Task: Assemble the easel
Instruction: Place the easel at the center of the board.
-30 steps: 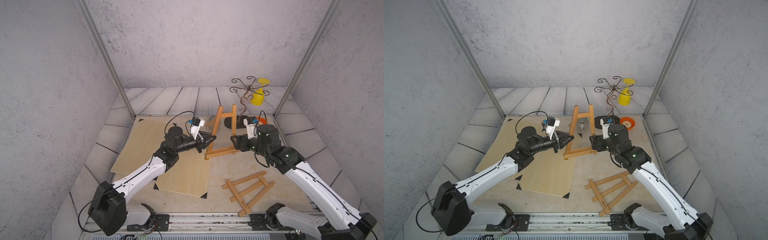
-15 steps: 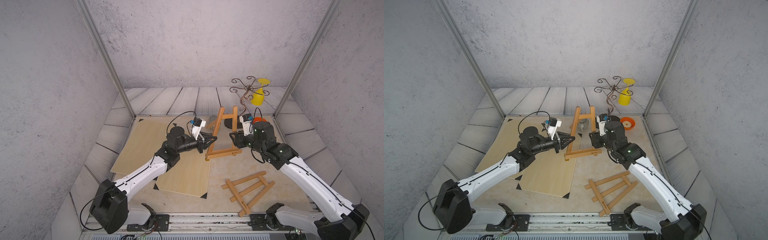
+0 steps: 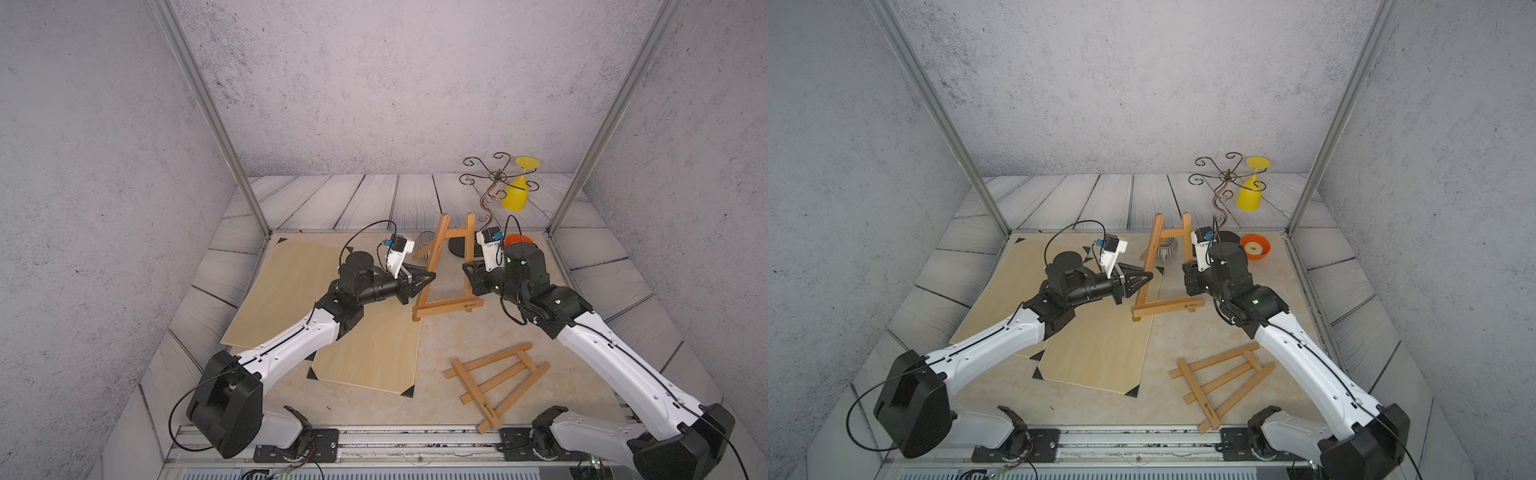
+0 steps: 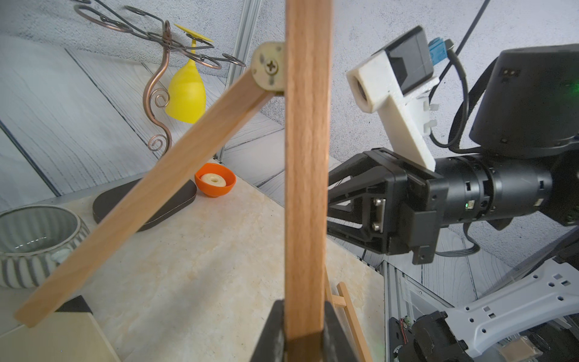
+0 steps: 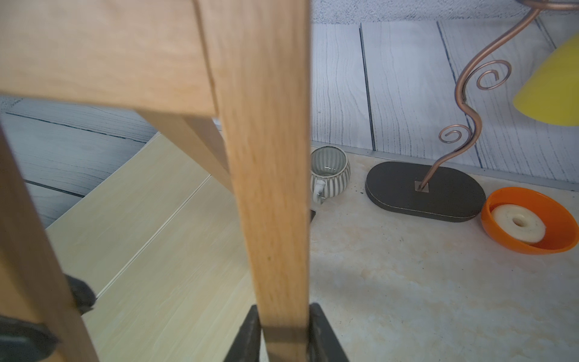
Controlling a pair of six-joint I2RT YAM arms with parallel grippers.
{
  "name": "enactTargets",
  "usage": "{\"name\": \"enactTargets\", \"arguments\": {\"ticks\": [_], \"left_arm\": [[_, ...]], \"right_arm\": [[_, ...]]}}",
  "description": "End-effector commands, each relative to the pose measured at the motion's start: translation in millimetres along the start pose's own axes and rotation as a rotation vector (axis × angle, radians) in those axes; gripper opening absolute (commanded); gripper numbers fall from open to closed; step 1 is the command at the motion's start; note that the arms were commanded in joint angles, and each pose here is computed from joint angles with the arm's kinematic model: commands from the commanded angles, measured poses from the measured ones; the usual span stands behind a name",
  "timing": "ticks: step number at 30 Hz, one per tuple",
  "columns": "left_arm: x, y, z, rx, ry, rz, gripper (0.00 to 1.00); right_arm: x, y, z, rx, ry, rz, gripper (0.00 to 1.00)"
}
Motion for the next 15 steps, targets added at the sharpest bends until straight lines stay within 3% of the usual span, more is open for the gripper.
{"name": "enactTargets", "arguments": {"ticks": [1,7,11,12,15], "left_arm": [[-2,-28,-21,0.078,0.077,-0.098,0.0],[-3,-30,-25,0.072,0.1,-0.094,0.0],[-5,-30,-31,0.065,0.148,-0.095,0.0],[-5,-30,-33,0.064,0.158,-0.095,0.0],[-7,-30,-37,0.07,0.171,-0.099,0.0]], "right_arm": [[-4,-2,-2,-0.014,0.03,-0.028,0.23],[-2,-1,-2,-0.034,0.022,-0.041,0.21],[0,-1,-5,-0.02,0.056,-0.026,0.4],[0,-1,-6,-0.016,0.069,-0.024,0.49],[2,-1,-5,-0.016,0.063,-0.023,0.51]]}}
Point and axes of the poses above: each gripper's point midway between its finger pads, its own x axis out along the fingers, its own z axis along the line the jaws close on, y = z × x, the point moved 10 cm from there along -x, back along the fingers, and after that the axes turned 9 degrees about -x, right-handed, at the moved point
